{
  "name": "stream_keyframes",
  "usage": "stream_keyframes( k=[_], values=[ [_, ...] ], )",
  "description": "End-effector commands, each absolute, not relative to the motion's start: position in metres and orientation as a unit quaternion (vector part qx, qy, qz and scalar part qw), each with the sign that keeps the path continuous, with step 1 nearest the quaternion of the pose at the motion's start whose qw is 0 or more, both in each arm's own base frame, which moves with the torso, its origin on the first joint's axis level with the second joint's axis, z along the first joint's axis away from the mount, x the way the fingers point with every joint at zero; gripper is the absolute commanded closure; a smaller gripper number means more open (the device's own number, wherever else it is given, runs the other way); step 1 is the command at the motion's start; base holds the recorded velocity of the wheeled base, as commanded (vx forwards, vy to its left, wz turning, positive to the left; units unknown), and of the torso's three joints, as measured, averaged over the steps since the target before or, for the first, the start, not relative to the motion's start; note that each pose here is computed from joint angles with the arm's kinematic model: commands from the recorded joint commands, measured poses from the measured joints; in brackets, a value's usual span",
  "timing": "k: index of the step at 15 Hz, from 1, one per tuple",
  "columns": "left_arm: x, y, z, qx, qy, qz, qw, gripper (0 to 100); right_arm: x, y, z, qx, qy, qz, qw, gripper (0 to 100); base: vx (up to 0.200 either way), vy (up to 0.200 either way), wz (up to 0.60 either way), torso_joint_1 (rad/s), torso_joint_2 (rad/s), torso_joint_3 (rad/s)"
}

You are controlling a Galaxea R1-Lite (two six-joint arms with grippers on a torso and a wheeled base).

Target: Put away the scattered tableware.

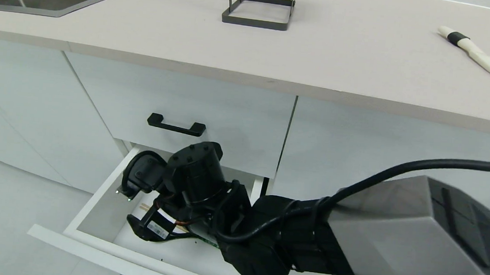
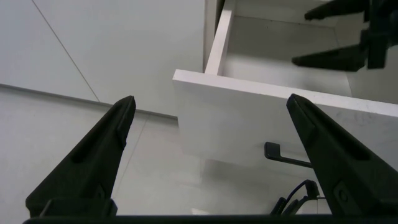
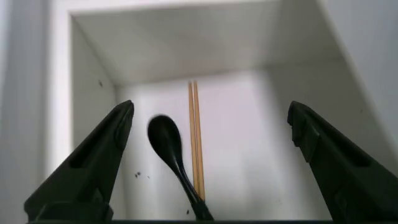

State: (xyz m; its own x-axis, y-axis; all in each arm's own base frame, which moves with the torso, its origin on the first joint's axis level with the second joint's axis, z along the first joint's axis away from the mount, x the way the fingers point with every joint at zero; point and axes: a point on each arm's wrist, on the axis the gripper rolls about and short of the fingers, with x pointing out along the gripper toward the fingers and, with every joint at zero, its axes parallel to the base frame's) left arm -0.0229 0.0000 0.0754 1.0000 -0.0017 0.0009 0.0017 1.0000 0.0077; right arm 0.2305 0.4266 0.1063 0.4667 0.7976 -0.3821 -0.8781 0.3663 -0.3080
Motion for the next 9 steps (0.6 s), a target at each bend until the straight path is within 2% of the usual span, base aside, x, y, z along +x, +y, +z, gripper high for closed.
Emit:
stream_keyframes(
  k=[1, 5, 9],
  values=[
    [-0.023, 0.000, 0.075, 0.004, 0.001, -0.001, 1.000, 0, 0.216, 0.419, 0.145, -0.219, 0.050, 0.523, 0.822, 0, 0.000, 0.000, 0.00, 0.000, 0.00, 0.000],
    [-0.023, 0.000, 0.075, 0.005, 0.000, -0.001, 1.000, 0, 0.186, 0.396, 0.183, -0.161, 0.029, 0.546, 0.822, 0, 0.000, 0.000, 0.00, 0.000, 0.00, 0.000],
    [-0.023, 0.000, 0.075, 0.004, 0.000, -0.001, 1.000, 0, 0.142, 0.316, 0.201, -0.147, 0.039, 0.549, 0.822, 0, 0.000, 0.000, 0.00, 0.000, 0.00, 0.000]
  ],
)
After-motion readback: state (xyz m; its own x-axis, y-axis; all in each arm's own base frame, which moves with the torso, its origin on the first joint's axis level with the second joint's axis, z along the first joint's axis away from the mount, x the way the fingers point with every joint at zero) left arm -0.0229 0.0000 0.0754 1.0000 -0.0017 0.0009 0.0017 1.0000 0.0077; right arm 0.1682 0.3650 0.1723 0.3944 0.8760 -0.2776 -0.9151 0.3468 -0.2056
